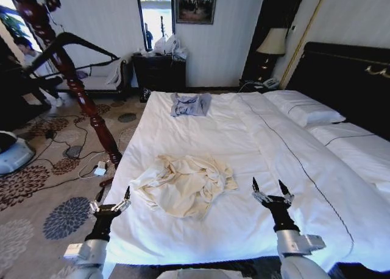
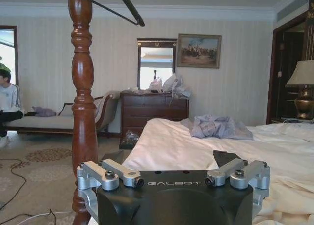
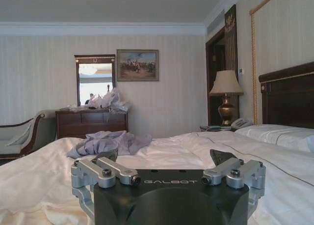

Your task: Pick up the clothes from the bed and hang them on the clothes hanger.

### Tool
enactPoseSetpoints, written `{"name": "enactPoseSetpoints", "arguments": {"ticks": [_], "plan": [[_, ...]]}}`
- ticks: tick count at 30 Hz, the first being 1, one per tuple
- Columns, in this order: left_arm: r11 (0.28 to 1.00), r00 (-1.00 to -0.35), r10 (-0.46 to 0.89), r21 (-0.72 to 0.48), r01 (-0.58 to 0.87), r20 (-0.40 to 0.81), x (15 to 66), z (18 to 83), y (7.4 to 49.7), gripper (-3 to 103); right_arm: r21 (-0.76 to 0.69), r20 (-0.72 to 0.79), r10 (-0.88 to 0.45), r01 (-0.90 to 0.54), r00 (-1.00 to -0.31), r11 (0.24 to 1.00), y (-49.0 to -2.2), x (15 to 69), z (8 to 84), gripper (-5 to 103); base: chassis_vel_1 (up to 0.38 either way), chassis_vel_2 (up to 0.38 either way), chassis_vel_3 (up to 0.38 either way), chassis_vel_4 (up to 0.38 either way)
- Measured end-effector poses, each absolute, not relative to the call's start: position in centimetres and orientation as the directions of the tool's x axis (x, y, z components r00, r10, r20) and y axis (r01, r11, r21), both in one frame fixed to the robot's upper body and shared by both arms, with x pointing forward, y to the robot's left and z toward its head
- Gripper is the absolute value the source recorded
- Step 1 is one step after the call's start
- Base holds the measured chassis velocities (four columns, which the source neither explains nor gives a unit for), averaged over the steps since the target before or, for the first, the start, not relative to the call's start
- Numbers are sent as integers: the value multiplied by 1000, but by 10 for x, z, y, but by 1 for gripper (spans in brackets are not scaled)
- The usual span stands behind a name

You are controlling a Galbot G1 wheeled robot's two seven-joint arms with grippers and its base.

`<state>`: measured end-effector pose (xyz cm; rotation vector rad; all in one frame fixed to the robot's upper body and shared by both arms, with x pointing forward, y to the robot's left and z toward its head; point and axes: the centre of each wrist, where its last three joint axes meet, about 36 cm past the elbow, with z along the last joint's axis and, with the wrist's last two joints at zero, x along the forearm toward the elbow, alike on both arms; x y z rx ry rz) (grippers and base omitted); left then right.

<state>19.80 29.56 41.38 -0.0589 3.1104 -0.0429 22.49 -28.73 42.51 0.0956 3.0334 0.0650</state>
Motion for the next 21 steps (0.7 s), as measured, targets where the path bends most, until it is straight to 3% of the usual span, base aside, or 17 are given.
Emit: {"name": "enactPoseSetpoints", "arguments": {"ticks": [21], "plan": [[1000,-997,-25,-4,-25,-68,199,428,285,100,122,-55,47,40,-997,992,-282,239,407,100,0,0,0,0]]}}
